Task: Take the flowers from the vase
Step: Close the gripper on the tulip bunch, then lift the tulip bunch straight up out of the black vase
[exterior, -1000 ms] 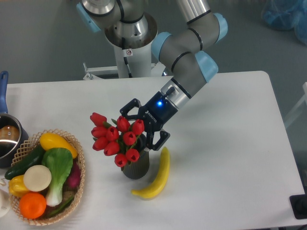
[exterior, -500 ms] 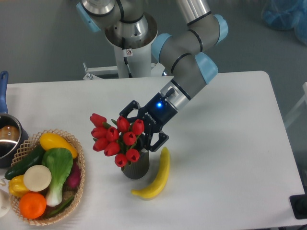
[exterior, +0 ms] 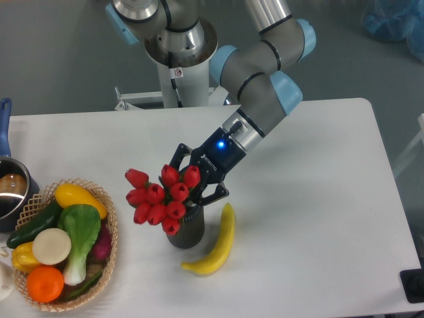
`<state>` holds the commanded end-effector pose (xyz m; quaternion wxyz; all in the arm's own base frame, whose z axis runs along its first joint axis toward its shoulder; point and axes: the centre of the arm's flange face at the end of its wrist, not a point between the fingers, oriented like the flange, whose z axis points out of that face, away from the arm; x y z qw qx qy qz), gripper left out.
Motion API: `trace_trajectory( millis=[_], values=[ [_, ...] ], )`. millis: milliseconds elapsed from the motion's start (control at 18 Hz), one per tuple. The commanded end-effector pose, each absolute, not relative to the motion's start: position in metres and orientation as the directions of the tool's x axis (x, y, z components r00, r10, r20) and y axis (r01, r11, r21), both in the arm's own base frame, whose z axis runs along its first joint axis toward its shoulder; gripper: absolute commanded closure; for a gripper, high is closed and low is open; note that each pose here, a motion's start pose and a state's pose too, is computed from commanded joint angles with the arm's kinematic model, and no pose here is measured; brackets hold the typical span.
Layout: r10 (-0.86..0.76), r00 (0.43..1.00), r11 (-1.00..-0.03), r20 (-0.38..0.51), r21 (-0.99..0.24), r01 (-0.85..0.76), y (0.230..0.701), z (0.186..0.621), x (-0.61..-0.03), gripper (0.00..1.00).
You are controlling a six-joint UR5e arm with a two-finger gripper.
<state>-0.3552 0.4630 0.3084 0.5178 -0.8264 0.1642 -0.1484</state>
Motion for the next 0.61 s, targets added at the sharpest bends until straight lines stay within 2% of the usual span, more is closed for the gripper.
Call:
trace_trajectory(
  millis=[611],
  values=[
    [-0.411, 0.909, -0.38, 0.072, -0.92, -0.099, 0.457, 0.323, -0.358, 0.59]
  ],
)
